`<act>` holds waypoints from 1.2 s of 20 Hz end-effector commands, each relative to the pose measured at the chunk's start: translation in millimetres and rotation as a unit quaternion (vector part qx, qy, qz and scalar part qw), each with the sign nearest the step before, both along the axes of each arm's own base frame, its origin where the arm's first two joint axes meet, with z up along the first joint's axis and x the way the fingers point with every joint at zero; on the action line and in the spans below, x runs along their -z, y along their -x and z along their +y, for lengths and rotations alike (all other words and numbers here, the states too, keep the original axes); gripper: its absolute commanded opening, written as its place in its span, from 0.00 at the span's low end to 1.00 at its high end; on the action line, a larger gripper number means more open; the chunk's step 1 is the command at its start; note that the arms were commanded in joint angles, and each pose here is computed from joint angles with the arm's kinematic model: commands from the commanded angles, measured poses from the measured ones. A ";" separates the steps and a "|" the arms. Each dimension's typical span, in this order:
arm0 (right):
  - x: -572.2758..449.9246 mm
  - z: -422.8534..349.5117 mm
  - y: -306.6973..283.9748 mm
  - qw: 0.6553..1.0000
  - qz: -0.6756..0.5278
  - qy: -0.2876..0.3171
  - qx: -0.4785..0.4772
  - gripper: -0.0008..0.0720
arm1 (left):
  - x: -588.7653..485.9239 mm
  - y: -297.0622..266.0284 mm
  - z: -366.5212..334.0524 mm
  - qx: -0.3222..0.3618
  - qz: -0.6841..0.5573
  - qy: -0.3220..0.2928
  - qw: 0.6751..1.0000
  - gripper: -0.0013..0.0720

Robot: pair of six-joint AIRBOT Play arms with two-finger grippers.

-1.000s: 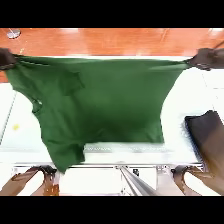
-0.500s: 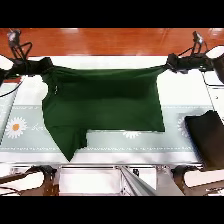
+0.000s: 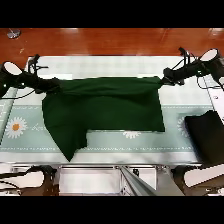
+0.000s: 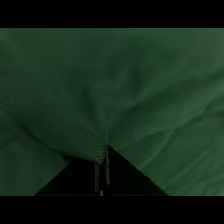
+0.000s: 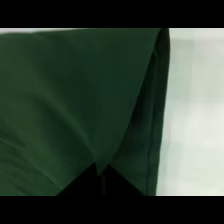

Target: Fold the shirts.

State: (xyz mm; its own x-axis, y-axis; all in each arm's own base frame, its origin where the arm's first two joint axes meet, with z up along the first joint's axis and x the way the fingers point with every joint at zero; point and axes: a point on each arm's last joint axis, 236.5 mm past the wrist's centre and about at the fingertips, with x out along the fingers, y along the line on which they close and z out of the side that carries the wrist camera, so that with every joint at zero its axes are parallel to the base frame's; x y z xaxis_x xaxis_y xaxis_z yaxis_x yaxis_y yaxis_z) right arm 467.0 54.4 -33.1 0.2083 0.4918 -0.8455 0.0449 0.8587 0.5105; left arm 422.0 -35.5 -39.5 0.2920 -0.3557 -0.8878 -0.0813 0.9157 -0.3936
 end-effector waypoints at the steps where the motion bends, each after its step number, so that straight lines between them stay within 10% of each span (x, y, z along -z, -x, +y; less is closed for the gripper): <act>1: 15.6 -3.0 17.6 0.999 0.040 0.010 -0.011 0.19 | 21.2 25.1 7.8 0.021 0.055 -0.015 0.998 0.10; 2: 15.4 -0.7 18.3 0.999 0.046 0.004 -0.006 0.71 | 20.8 25.5 8.0 0.021 0.056 -0.016 0.998 0.46; 3: 14.0 0.4 20.8 0.999 0.049 0.001 -0.010 0.86 | 18.6 28.1 8.6 0.025 0.063 -0.018 0.998 0.96; 10: -3.2 -83.1 95.1 0.989 0.128 0.076 0.001 0.86 | 7.7 111.6 64.8 -0.011 0.175 -0.042 0.984 0.97; 24: 19.2 -13.5 188.7 0.994 0.047 -0.050 0.086 0.86 | 52.4 206.2 1.9 -0.145 0.123 0.160 0.969 0.97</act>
State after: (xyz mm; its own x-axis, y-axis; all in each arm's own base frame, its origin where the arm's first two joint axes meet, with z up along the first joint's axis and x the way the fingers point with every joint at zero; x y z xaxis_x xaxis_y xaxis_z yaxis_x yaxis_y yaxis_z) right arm 284.5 32.8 -46.7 0.2044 0.5247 -0.8263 0.2301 0.7948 0.5616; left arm 214.8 -15.6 -87.3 0.1832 -0.5285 -0.8289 -0.4530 0.7030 -0.5483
